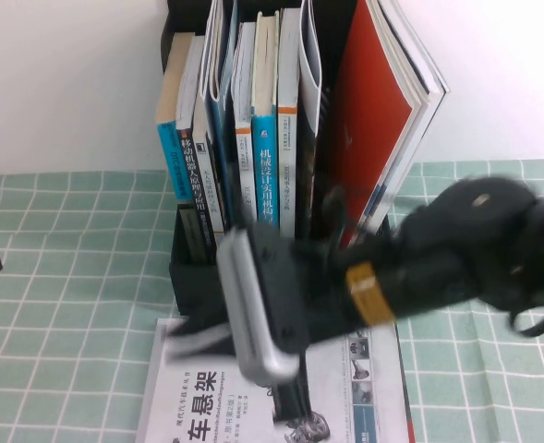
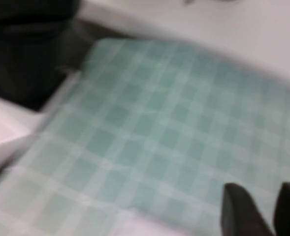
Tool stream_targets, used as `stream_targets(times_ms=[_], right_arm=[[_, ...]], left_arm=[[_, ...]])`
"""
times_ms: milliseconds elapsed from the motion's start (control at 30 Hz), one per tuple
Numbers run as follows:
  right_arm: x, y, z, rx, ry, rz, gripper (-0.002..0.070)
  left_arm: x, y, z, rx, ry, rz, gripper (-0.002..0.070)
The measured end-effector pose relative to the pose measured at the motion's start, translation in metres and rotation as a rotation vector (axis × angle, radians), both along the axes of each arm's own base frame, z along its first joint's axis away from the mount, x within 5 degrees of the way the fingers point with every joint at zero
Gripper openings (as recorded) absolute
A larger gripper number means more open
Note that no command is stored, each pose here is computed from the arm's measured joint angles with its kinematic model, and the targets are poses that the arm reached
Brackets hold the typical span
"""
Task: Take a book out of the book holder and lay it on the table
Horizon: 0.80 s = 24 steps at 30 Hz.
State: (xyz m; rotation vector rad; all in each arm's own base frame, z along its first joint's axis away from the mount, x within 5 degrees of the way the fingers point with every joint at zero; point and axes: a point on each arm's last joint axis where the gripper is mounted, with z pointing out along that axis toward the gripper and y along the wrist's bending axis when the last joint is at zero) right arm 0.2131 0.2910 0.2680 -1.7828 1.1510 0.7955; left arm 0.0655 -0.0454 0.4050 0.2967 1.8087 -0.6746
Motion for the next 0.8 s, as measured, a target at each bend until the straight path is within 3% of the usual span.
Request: stream_targets(times_ms=[67, 133, 233, 367, 433, 500, 567, 667, 800], right_arm=[[0.005, -0.005, 0.028, 0.044, -0.141, -0.083, 0.007], [0.012, -0.016, 0.058, 0.075, -0.319, -0.218, 0.0029], [0.024, -0.04, 0.091, 0.082, -0.525, -0.488, 0.0007], [0.032, -0.077, 0.122, 0.077, -0.633, -0.863, 0.0], [0.031, -0.099, 0.129, -0.009, -0.63, -1.014, 0.0], [0.027, -0.118, 0.123, -0.2, -0.587, -1.1, -0.0001], [0.017, -0.134, 0.108, -0.447, -0.468, -1.12, -0.0001], [-0.007, -0.147, 0.081, -0.747, -0.209, -1.023, -0.0001], [-0.038, -0.155, 0.056, -0.802, -0.01, -0.908, -0.0001]], left_arm=[[0.0, 0.0, -0.001, 0.039, -0.021, -0.005, -0.0003], [0.001, 0.002, -0.001, 0.082, -0.041, 0.005, -0.0003], [0.003, 0.005, -0.003, 0.144, -0.07, 0.038, -0.0003], [0.009, 0.009, -0.01, 0.234, -0.114, 0.091, -0.0003], [0.012, 0.009, -0.017, 0.271, -0.122, 0.109, -0.0003], [0.015, 0.008, -0.026, 0.296, -0.112, 0.124, -0.0003], [0.017, 0.006, -0.037, 0.314, -0.09, 0.129, -0.0003], [0.019, -0.001, -0.055, 0.301, -0.062, 0.103, -0.0003], [0.016, -0.011, -0.076, 0.228, -0.125, -0.001, -0.0003]])
